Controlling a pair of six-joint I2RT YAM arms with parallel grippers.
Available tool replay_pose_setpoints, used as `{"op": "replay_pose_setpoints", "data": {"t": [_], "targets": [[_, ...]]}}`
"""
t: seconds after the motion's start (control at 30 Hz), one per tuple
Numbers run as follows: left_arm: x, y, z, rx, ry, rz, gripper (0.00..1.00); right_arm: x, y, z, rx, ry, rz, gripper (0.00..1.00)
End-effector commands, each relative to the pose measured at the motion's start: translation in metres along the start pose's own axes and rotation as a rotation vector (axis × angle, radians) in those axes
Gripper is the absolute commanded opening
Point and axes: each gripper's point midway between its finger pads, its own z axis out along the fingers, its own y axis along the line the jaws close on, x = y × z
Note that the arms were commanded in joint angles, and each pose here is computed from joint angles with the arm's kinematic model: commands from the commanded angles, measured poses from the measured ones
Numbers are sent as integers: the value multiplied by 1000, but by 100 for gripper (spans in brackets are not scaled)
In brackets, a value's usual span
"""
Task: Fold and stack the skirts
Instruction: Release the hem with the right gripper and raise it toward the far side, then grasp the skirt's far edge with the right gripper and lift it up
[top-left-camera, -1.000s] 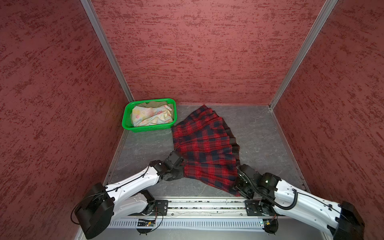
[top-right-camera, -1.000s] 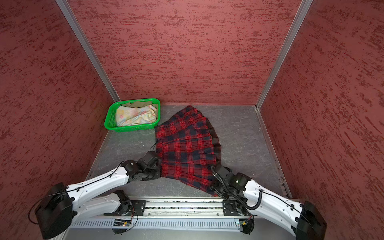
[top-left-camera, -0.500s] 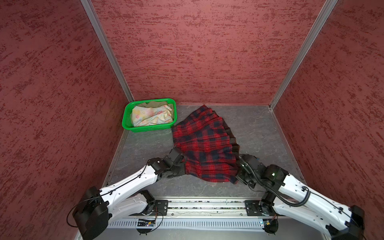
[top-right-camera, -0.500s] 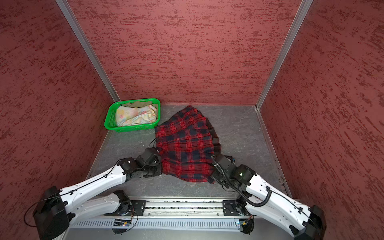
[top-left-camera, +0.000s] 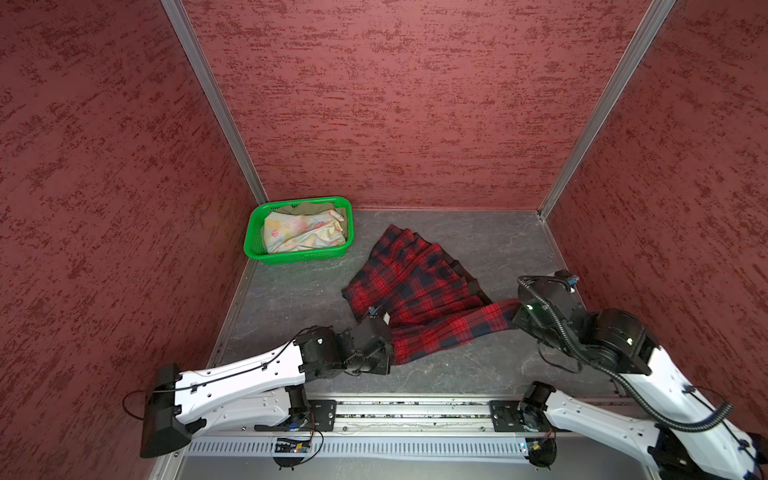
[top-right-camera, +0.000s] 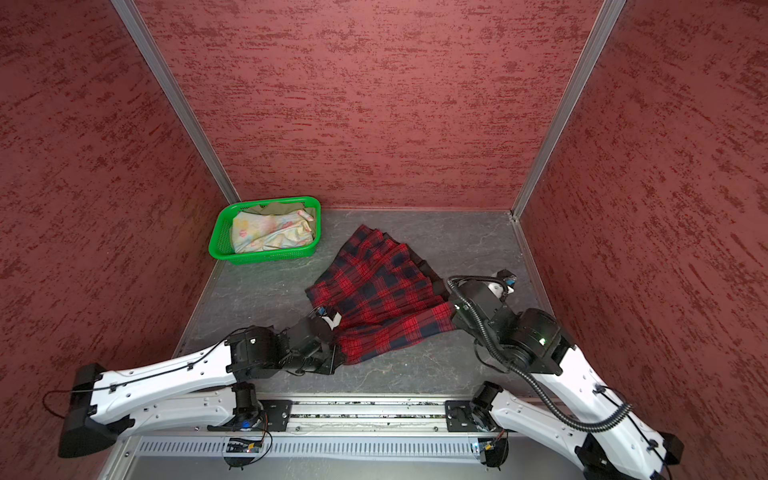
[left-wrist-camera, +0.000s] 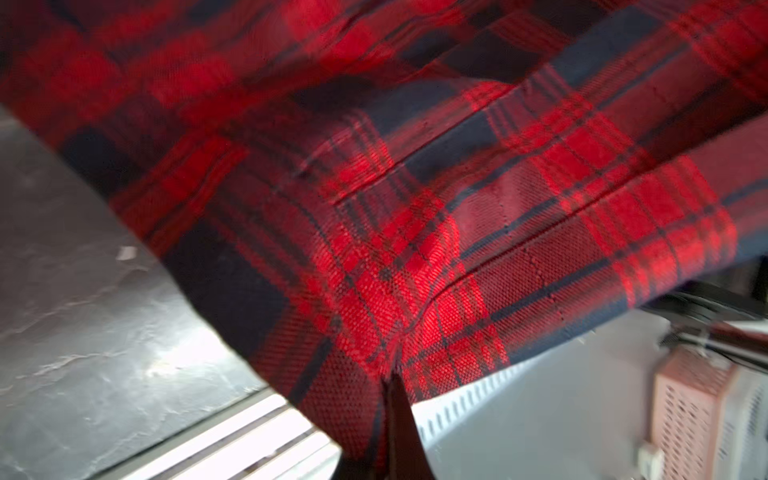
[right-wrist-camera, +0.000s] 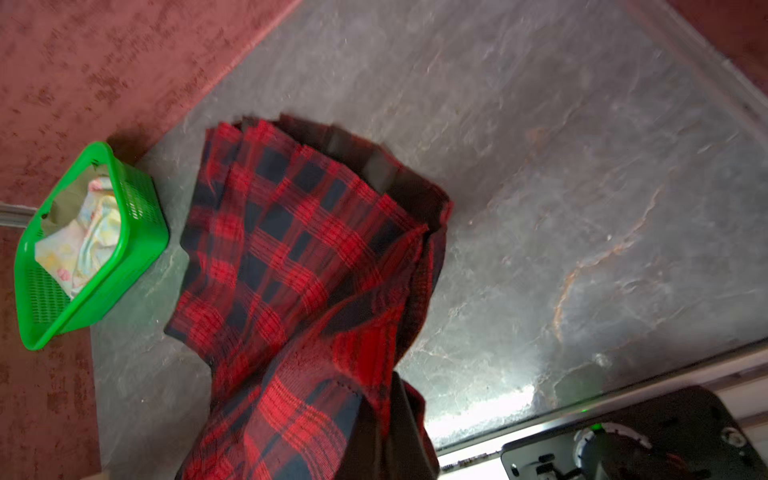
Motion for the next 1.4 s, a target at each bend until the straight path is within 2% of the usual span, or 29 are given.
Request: {"op": "replay_pose_setpoints", "data": {"t": [0.0,0.13,0.2,0.3,0.43,0.6,0.7,0.83,0.93,1.1,1.2,1.37], "targets": [[-11,4,-15,-29,-32,-16,0,-48,15,-10,70,-191,-107,0],[-43,15,-27,50,-88,-125,0,-79,87,16,-18,-210,-203,0],[-58,27,-34,88,-118,-193,0,-93,116,40,-102,-179,-193,0],[-82,56,-39,91,-166,-286,0,-109,157,90,-172,-131,-206,0],[-108,93,-27,106,-196,-377,0,-104,212,180,-222,3,-268,0],[-127,140,4,109,-185,-489,0,-97,248,263,-218,77,-321,0],[-145,141,-1,92,-220,-455,0,-98,256,276,-247,79,-322,0],[-178,120,-34,101,-293,-380,0,-133,256,237,-248,-25,-335,0],[-207,93,-73,115,-375,-298,0,-177,248,175,-250,-179,-329,0],[-244,30,-131,155,-481,-134,0,-242,217,43,-243,-474,-287,0],[-254,-9,-162,186,-536,-38,0,-261,196,-29,-255,-610,-261,0],[-250,-59,-203,190,-606,100,0,-268,159,-117,-274,-753,-221,0]]}}
